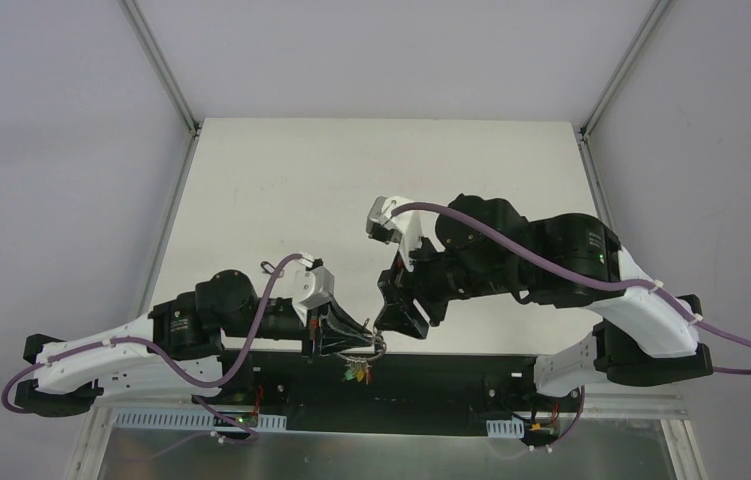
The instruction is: Put the keys on the keyring
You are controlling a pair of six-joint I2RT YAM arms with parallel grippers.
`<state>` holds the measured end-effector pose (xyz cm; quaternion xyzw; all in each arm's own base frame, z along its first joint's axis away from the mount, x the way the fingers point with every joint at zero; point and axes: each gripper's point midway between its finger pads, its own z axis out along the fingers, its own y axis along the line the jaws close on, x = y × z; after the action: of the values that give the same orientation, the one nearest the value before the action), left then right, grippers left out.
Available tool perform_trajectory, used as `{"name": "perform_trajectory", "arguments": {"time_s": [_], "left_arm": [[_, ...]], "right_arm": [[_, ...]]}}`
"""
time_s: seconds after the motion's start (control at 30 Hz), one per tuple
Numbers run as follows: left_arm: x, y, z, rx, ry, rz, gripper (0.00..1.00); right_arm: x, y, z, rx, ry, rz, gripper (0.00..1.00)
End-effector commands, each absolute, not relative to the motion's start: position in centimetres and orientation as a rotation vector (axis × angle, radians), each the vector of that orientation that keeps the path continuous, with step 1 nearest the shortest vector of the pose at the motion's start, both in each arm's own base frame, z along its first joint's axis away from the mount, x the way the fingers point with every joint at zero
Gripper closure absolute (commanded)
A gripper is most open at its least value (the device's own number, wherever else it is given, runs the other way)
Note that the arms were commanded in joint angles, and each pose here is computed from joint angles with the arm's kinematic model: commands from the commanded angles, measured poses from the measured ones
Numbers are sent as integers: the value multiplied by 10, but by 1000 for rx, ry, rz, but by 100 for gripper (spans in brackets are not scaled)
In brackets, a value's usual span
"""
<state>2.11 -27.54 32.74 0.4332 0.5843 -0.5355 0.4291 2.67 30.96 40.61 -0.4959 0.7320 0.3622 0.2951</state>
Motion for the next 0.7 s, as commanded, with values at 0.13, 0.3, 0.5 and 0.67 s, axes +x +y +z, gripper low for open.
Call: {"name": "perform_trajectory", "arguments": {"time_s": [0.13,0.3,0.5,0.67], "left_arm": [[41,-266,323,957,1555,-1247,100],[73,-257,307,861,1622,-1050,100],[98,-245,295,819,1624,-877,100],[117,-233,282,808,1619,-715,100]], "right_arm": [[64,317,399,-895,2138,847,52],[75,321,381,-722,2248,803,53],[98,324,359,-447,2381,820,56],[109,335,351,-305,2431,946,60]]}}
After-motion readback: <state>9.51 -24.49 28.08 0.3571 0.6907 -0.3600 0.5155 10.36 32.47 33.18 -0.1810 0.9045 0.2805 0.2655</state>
